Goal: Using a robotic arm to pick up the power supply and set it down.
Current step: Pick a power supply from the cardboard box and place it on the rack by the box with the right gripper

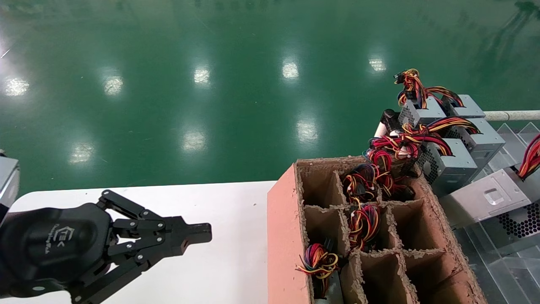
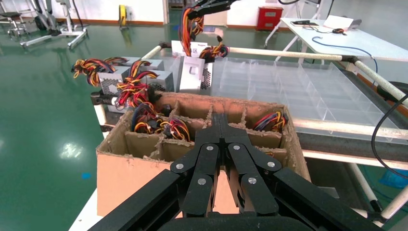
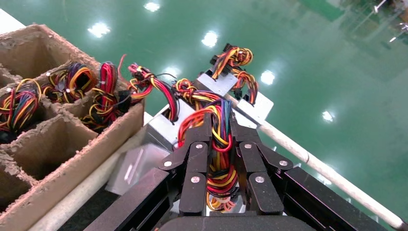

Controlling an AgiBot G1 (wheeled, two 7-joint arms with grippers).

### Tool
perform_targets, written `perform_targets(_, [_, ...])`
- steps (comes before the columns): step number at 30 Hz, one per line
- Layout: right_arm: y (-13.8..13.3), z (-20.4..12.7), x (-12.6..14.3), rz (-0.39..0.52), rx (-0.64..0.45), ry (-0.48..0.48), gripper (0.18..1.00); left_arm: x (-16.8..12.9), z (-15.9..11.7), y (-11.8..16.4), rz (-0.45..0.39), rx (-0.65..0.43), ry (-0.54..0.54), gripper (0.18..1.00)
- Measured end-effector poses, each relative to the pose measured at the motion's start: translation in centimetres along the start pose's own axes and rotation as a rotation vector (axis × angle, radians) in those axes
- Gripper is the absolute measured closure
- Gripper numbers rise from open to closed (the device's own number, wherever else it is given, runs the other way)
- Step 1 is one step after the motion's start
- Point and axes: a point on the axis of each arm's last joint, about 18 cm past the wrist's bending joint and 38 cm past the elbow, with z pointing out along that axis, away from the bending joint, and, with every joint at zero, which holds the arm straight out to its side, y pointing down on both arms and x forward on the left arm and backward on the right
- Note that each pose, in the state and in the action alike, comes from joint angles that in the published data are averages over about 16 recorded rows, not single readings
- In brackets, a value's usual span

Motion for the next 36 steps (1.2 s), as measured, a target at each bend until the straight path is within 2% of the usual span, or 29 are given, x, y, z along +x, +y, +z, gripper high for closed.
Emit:
perform_targets(15, [-3.0,2.6,-2.8,-0.065,0.047,-0.075,0.942,0.0,0.0,0.0,0.0,0.0,0.0,0.993])
perform_targets(36, [-6.1,-0.3,-2.1,-0.175,-0.034,-0.024,0.942,0.0,0.0,0.0,0.0,0.0,0.0,0.993])
